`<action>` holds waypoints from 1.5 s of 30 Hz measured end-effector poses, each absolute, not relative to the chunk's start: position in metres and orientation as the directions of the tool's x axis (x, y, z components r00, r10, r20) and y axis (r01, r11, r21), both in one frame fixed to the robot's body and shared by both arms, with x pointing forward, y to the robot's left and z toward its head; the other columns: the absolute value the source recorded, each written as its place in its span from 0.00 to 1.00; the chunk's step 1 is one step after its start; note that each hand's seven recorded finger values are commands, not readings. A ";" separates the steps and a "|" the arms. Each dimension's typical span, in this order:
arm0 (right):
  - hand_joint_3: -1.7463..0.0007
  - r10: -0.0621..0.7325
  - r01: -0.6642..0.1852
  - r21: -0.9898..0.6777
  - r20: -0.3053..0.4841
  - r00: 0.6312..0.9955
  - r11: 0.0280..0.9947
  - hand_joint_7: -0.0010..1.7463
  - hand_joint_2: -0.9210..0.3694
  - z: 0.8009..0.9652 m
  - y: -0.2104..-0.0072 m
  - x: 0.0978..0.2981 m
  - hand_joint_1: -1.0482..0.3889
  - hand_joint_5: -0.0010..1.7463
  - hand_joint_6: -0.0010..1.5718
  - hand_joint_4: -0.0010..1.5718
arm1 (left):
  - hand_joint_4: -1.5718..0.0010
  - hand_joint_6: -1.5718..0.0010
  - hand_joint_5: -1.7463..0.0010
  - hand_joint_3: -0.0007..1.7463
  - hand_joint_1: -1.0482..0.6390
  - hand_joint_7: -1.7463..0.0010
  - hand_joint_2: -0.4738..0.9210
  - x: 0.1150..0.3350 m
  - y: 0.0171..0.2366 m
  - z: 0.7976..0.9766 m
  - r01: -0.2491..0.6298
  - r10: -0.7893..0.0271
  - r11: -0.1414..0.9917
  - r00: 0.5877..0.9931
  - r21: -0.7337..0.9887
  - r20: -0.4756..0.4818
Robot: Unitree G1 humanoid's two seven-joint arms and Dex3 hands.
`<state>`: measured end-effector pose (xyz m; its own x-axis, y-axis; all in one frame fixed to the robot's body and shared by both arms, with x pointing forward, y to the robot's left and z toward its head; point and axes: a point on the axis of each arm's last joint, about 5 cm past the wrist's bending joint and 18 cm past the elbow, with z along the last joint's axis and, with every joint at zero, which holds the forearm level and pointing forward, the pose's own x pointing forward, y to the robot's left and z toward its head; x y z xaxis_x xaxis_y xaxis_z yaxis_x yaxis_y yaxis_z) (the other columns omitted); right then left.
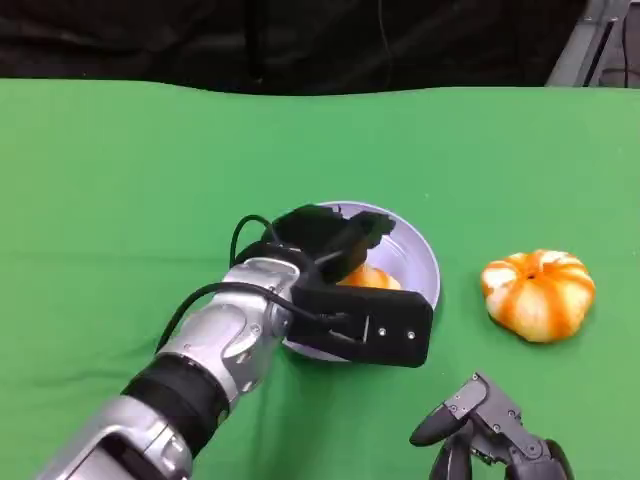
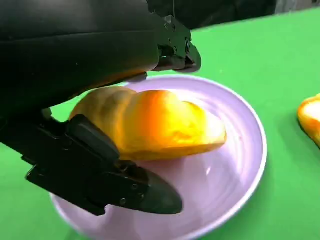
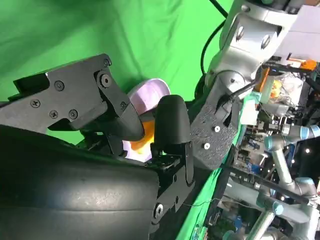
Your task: Grasp the bread from the table and place it into the plate.
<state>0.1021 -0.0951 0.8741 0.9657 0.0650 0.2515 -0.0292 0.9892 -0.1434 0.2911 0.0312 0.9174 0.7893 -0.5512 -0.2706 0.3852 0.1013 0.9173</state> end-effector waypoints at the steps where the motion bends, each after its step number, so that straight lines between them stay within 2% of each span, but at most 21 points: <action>1: 0.24 0.065 -0.030 -0.143 0.252 0.966 0.989 1.00 0.12 0.874 -0.095 0.102 0.66 1.00 0.22 0.44 | 0.99 0.99 0.99 0.21 0.06 0.94 1.00 0.291 0.033 0.918 0.401 -0.555 0.103 0.783 0.910 -0.282; 5: 0.23 0.068 -0.033 -0.142 0.250 0.966 0.989 1.00 0.12 0.874 -0.094 0.102 0.66 1.00 0.22 0.44 | 0.98 0.98 0.99 0.22 0.06 0.94 1.00 0.289 0.048 0.925 0.448 -0.572 0.138 0.764 0.883 -0.298; 11: 0.24 0.068 -0.032 -0.143 0.253 0.965 0.989 1.00 0.12 0.874 -0.095 0.103 0.66 1.00 0.23 0.44 | 0.95 0.96 0.96 0.21 0.10 0.93 1.00 0.281 0.068 0.933 0.459 -0.598 0.230 0.762 0.858 -0.247; 16: 0.24 0.060 -0.024 -0.147 0.247 0.967 0.989 1.00 0.12 0.874 -0.096 0.101 0.67 1.00 0.23 0.44 | 0.91 0.93 0.93 0.17 0.14 0.91 1.00 0.260 0.100 0.942 0.462 -0.629 0.443 0.771 0.768 -0.101; 17: 0.24 0.059 -0.023 -0.148 0.247 0.967 0.989 1.00 0.12 0.875 -0.097 0.101 0.67 1.00 0.23 0.44 | 0.89 0.91 0.89 0.16 0.15 0.89 1.00 0.256 0.106 0.943 0.458 -0.623 0.482 0.779 0.747 -0.076; 19: 0.24 0.060 -0.022 -0.150 0.251 0.966 0.988 1.00 0.12 0.875 -0.097 0.101 0.67 1.00 0.23 0.44 | 0.95 0.86 0.64 0.13 0.21 0.85 1.00 0.247 0.118 0.941 0.459 -0.605 0.565 0.795 0.686 -0.034; 20: 0.24 0.059 -0.021 -0.152 0.253 0.966 0.988 1.00 0.12 0.875 -0.097 0.101 0.67 1.00 0.23 0.44 | 0.97 0.84 0.58 0.13 0.23 0.84 1.00 0.241 0.124 0.938 0.454 -0.595 0.611 0.804 0.649 -0.003; 21: 0.24 0.058 -0.020 -0.152 0.254 0.966 0.988 1.00 0.12 0.876 -0.097 0.101 0.67 1.00 0.23 0.44 | 0.93 0.78 0.47 0.12 0.30 0.81 1.00 0.236 0.129 0.935 0.447 -0.584 0.648 0.811 0.617 0.026; 23: 0.24 0.059 -0.019 -0.154 0.255 0.965 0.988 1.00 0.12 0.876 -0.097 0.101 0.68 1.00 0.24 0.43 | 0.89 0.73 0.39 0.12 0.37 0.77 1.00 0.226 0.136 0.929 0.397 -0.532 0.735 0.840 0.550 0.104; 25: 0.24 0.058 -0.019 -0.154 0.255 0.965 0.988 1.00 0.11 0.876 -0.097 0.101 0.68 1.00 0.24 0.43 | 0.87 0.71 0.35 0.12 0.40 0.75 1.00 0.218 0.141 0.923 0.336 -0.472 0.802 0.863 0.494 0.180; 26: 0.24 0.058 -0.019 -0.154 0.255 0.965 0.988 1.00 0.11 0.876 -0.097 0.101 0.67 1.00 0.24 0.43 | 0.75 0.63 0.33 0.14 0.44 0.70 0.98 0.215 0.144 0.922 0.311 -0.450 0.819 0.870 0.483 0.203; 27: 0.24 0.060 -0.021 -0.154 0.255 0.965 0.988 1.00 0.12 0.876 -0.097 0.101 0.67 1.00 0.24 0.43 | 0.62 0.55 0.34 0.32 0.49 0.63 0.84 0.212 0.147 0.920 0.282 -0.424 0.836 0.876 0.471 0.228; 28: 0.24 0.060 -0.021 -0.152 0.257 0.965 0.988 1.00 0.12 0.876 -0.097 0.101 0.67 1.00 0.23 0.43 | 0.56 0.52 0.33 0.47 0.51 0.57 0.73 0.207 0.151 0.917 0.230 -0.372 0.872 0.884 0.433 0.281; 30: 0.24 0.057 -0.020 -0.150 0.251 0.966 0.989 1.00 0.12 0.876 -0.097 0.100 0.67 1.00 0.23 0.43 | 0.52 0.50 0.31 0.63 0.54 0.50 0.63 0.197 0.157 0.912 0.142 -0.274 0.926 0.888 0.349 0.368; 31: 0.24 0.058 -0.021 -0.148 0.250 0.967 0.989 1.00 0.11 0.876 -0.097 0.100 0.67 1.00 0.23 0.43 | 0.49 0.48 0.24 0.73 0.56 0.41 0.58 0.192 0.161 0.910 0.108 -0.234 0.943 0.888 0.316 0.395; 34: 0.24 0.063 -0.027 -0.144 0.253 0.965 0.989 1.00 0.10 0.877 -0.096 0.101 0.67 1.00 0.23 0.42 | 0.44 0.45 0.18 0.87 0.61 0.32 0.51 0.178 0.170 0.902 0.060 -0.168 0.964 0.892 0.260 0.420; 38: 0.24 0.064 -0.028 -0.144 0.253 0.965 0.989 1.00 0.11 0.877 -0.096 0.101 0.67 1.00 0.23 0.43 | 0.41 0.43 0.14 0.92 0.63 0.27 0.49 0.162 0.177 0.893 0.033 -0.134 0.968 0.904 0.247 0.405; 45: 0.24 0.050 -0.010 -0.156 0.255 0.966 0.988 1.00 0.12 0.876 -0.101 0.103 0.67 1.00 0.23 0.45 | 0.42 0.45 0.01 0.91 0.60 0.11 0.51 0.140 0.175 0.883 0.011 -0.085 0.980 0.924 0.197 0.372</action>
